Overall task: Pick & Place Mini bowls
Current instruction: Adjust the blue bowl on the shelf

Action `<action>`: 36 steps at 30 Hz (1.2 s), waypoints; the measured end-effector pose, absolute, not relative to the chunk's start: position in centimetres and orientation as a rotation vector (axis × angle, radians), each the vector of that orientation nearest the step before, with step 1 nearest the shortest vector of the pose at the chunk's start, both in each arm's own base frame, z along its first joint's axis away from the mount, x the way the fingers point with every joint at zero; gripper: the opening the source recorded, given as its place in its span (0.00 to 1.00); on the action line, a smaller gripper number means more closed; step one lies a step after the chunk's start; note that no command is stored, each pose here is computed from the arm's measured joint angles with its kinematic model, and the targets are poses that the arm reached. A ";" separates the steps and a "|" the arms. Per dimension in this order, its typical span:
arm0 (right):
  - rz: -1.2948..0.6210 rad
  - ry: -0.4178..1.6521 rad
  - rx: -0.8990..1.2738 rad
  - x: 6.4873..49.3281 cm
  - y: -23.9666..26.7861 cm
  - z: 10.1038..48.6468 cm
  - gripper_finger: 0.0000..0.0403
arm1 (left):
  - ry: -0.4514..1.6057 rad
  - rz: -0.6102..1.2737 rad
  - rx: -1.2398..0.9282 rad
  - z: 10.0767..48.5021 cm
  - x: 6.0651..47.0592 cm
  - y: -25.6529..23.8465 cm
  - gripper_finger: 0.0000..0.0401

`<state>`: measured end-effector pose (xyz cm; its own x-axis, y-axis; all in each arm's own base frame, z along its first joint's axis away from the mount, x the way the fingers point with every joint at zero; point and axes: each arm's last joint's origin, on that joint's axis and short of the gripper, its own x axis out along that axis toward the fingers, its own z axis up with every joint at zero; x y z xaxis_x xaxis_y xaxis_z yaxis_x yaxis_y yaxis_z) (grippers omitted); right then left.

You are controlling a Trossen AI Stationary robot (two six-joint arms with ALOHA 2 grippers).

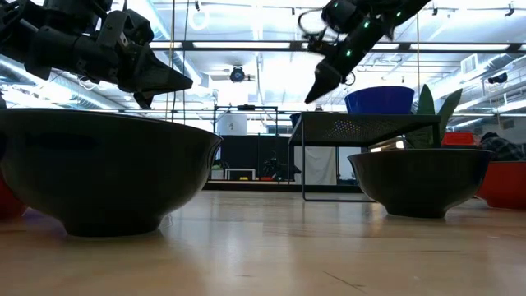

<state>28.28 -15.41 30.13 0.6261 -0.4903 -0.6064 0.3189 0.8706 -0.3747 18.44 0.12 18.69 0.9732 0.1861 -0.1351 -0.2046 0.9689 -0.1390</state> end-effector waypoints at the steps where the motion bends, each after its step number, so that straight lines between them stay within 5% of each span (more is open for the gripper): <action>1: -0.469 0.754 -0.228 28.0 -15.0 30.6 0.54 | 0.122 0.198 -0.153 18.7 18.4 0.1 0.02; 20: -0.170 0.979 0.016 22.0 2.3 33.0 0.49 | 0.114 0.210 -0.144 18.7 18.4 0.2 0.02; 36: -0.349 0.963 -0.141 19.4 1.1 28.5 0.37 | 0.115 0.210 -0.144 18.7 18.4 0.2 0.02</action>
